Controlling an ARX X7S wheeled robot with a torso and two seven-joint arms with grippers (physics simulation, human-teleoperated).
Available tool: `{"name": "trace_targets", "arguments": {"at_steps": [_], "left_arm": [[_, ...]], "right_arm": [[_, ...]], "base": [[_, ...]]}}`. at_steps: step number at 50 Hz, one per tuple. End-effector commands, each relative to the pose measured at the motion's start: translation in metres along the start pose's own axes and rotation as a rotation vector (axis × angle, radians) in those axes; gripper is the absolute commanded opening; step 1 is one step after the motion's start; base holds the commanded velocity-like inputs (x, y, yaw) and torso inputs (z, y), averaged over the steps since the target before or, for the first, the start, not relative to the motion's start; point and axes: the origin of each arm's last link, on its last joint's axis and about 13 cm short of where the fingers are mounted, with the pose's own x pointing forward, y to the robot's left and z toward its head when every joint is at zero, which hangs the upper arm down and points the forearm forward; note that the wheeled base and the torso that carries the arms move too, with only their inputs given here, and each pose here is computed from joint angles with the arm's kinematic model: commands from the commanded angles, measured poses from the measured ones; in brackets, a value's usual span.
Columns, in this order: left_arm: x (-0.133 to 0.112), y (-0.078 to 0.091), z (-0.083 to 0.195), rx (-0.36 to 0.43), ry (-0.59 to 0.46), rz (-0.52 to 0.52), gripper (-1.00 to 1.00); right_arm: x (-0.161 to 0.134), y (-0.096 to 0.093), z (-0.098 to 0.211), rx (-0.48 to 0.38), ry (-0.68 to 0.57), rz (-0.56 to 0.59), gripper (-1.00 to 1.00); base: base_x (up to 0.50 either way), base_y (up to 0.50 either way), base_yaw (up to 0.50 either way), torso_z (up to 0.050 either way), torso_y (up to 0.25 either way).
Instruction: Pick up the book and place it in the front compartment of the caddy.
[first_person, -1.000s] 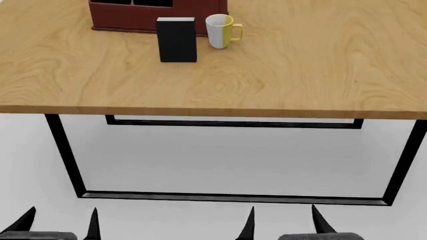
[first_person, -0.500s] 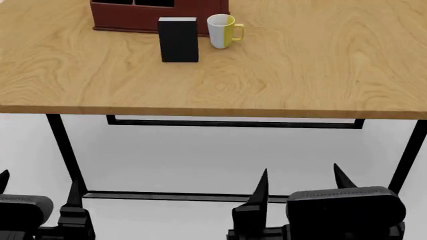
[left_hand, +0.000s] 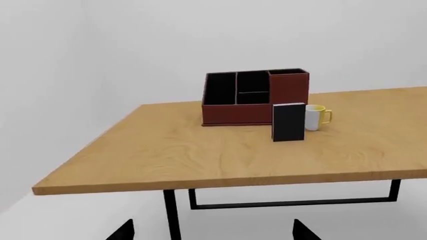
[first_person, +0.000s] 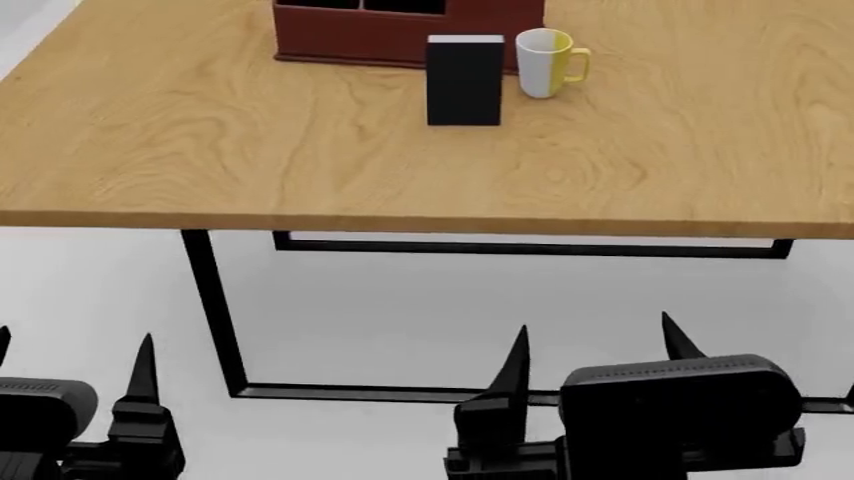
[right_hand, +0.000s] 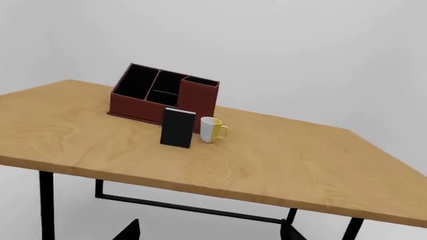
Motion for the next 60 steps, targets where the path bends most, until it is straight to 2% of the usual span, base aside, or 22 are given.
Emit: {"name": "trace_targets", "arguments": {"at_steps": [1, 10, 12, 13, 16, 19, 38, 47, 60], "left_arm": [[0.0, -0.001, 0.001, 0.003, -0.002, -0.004, 1.0], [0.001, -0.003, 0.002, 0.005, -0.002, -0.01, 1.0], [0.002, -0.002, 0.002, 0.004, -0.003, -0.01, 1.0], [0.002, -0.002, 0.002, 0.004, -0.003, -0.01, 1.0], [0.002, -0.003, 0.003, 0.004, -0.003, -0.013, 1.0], [0.002, -0.004, 0.003, 0.003, -0.004, -0.018, 1.0], [0.001, -0.001, 0.011, 0.011, -0.032, -0.008, 1.0], [-0.001, 0.005, 0.031, 0.018, -0.091, 0.017, 1.0], [-0.008, 0.005, 0.046, 0.028, -0.144, 0.025, 1.0]], "right_arm": [[0.0, 0.0, 0.001, 0.006, -0.002, 0.003, 1.0], [-0.001, 0.0, 0.001, 0.014, 0.0, -0.001, 1.0], [0.0, -0.001, 0.002, 0.014, -0.002, -0.012, 1.0], [0.0, -0.001, 0.003, 0.043, -0.019, -0.01, 1.0], [0.001, -0.001, 0.005, 0.018, -0.013, -0.013, 1.0], [0.001, -0.003, 0.006, 0.042, -0.011, -0.024, 1.0], [0.004, -0.006, 0.019, 0.013, -0.051, -0.014, 1.0], [0.0, -0.008, 0.038, -0.013, -0.104, -0.015, 1.0], [-0.001, -0.009, 0.046, -0.039, -0.131, -0.018, 1.0]], "base": [[0.0, 0.5, 0.0, 0.0, 0.0], [0.0, 0.44, 0.0, 0.0, 0.0], [0.0, 0.03, 0.0, 0.0, 0.0], [0.0, 0.0, 0.0, 0.0, 0.0], [0.0, 0.0, 0.0, 0.0, 0.0], [0.05, 0.0, 0.0, 0.0, 0.0], [0.49, 0.0, 0.0, 0.0, 0.0], [0.5, 0.0, 0.0, 0.0, 0.002], [0.5, 0.0, 0.0, 0.0, 0.001]]}}
